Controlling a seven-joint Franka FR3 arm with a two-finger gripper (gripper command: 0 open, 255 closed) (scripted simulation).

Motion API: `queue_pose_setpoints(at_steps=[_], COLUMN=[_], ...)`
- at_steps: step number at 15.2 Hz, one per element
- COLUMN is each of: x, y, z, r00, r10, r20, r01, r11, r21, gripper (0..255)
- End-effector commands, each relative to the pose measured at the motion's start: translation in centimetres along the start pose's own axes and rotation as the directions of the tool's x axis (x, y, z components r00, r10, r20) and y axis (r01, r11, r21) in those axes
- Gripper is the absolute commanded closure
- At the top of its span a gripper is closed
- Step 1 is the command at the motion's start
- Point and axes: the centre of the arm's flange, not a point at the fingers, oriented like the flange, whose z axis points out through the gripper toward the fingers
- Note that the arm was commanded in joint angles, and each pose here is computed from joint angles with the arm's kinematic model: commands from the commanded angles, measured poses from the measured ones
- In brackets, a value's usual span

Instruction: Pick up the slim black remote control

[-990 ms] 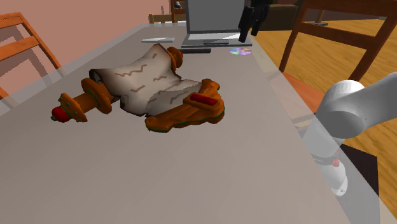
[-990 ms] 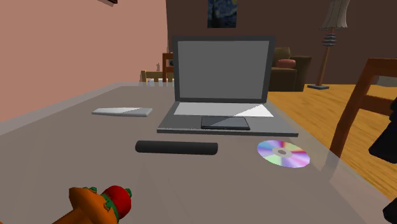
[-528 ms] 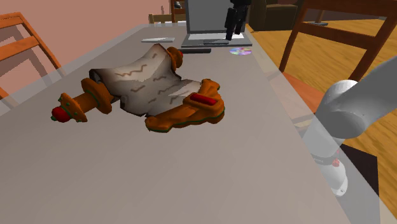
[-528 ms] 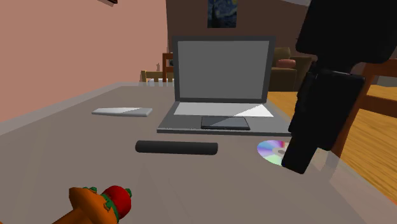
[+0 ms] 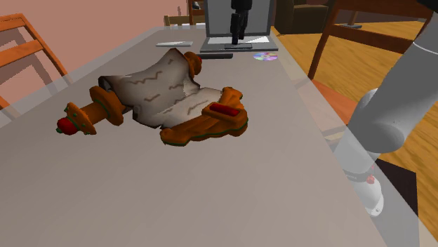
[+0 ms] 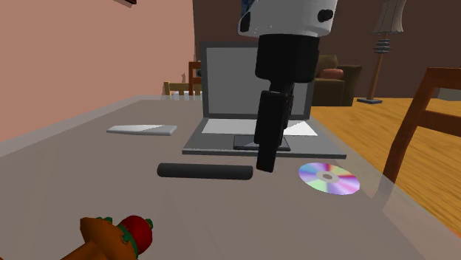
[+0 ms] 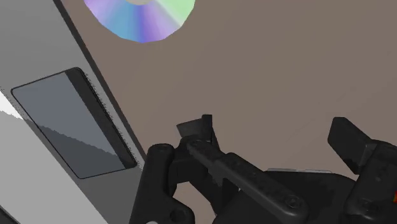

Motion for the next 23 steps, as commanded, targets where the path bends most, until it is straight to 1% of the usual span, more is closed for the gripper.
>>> queue_pose_setpoints(at_steps=[1, 4, 8, 9, 16, 18, 19, 23], x=[2.9, 6.8, 12.1, 12.9, 12.6, 12.6, 12.6, 12.6], y=[1.7, 3.5, 5.3, 5.5, 5.6, 5.6, 5.7, 5.6], z=[0.7, 2.0, 3.9, 4.2, 7.9, 8.2, 8.3, 8.2], r00=[0.999, 0.992, 0.976, 0.973, 0.973, 0.973, 0.973, 0.973], r10=[-0.048, -0.115, -0.204, -0.216, -0.216, -0.216, -0.216, -0.216], r20=[0.020, 0.047, 0.082, 0.086, 0.086, 0.086, 0.086, 0.086], r01=[0.048, 0.113, 0.199, 0.211, 0.211, 0.211, 0.211, 0.211], r11=[0.999, 0.993, 0.978, 0.975, 0.975, 0.975, 0.975, 0.975], r21=[0.013, 0.034, 0.065, 0.069, 0.069, 0.069, 0.069, 0.069], gripper=[0, 0, 0, 0, 0, 0, 255, 255])
